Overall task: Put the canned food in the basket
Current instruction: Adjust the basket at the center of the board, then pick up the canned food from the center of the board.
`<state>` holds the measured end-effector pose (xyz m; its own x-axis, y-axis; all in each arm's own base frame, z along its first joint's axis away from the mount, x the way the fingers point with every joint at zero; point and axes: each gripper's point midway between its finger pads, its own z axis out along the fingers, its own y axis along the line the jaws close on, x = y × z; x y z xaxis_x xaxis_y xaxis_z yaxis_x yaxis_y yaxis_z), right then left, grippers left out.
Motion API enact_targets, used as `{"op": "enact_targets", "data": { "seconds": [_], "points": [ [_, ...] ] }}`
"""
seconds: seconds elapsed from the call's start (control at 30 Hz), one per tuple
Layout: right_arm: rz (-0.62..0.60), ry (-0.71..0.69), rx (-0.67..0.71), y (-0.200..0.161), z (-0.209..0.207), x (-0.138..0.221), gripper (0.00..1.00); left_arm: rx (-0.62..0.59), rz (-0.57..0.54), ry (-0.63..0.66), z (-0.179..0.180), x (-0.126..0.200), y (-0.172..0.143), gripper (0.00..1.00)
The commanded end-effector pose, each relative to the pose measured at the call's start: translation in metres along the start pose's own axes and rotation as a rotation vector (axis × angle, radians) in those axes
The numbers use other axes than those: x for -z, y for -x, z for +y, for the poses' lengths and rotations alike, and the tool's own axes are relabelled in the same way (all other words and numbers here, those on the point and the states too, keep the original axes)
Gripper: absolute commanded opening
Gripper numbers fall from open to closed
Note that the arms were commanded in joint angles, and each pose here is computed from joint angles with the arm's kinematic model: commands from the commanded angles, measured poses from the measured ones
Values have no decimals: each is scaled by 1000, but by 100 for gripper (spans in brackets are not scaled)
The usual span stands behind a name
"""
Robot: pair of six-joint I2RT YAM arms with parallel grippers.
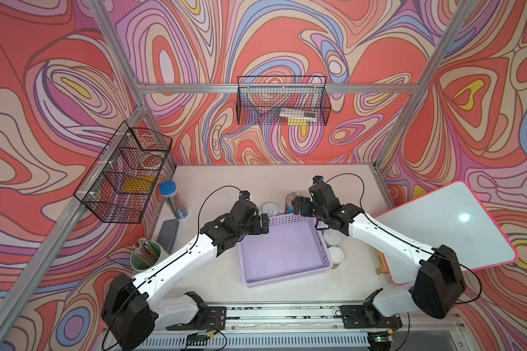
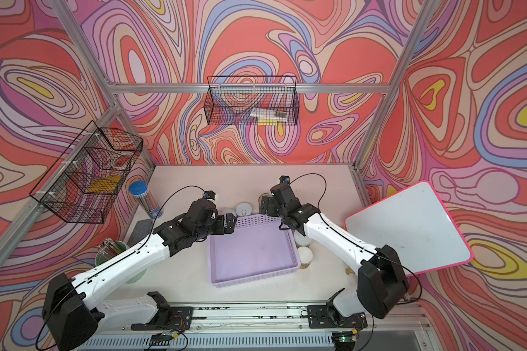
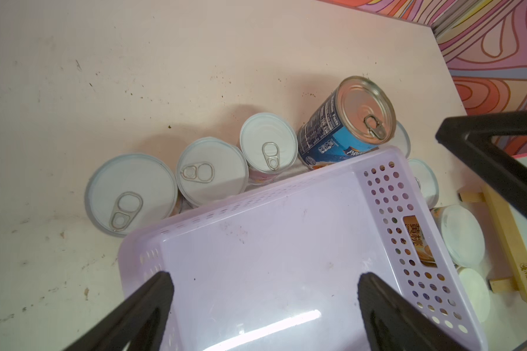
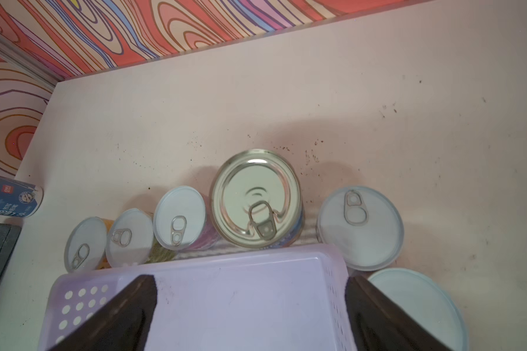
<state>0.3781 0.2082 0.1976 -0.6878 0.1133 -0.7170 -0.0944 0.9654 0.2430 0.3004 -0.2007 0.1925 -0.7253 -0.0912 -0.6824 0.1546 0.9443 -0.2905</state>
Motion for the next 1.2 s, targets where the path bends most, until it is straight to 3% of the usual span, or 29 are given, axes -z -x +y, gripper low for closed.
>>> {"op": "enact_targets", "data": {
  "seconds": [0.0,0.33,0.47,0.87,1.17],
  "points": [
    [63,-59,85,8,-5,-10,98,-65,-36,31,3,13,16,99],
    [173,-102,120,35,-6,-62,98,-139,-106,0,1,15,35,99],
    [216,-110,106,40,-12,-81,98,-155,-75,0,2,12,33,99],
    [337,-153,128,33,-20,-119,98,73,21,-236,8,-4,29,99],
    [417,-194,153,19,-29,-125,98,157,38,-291,12,-12,31,99]
  ]
}}
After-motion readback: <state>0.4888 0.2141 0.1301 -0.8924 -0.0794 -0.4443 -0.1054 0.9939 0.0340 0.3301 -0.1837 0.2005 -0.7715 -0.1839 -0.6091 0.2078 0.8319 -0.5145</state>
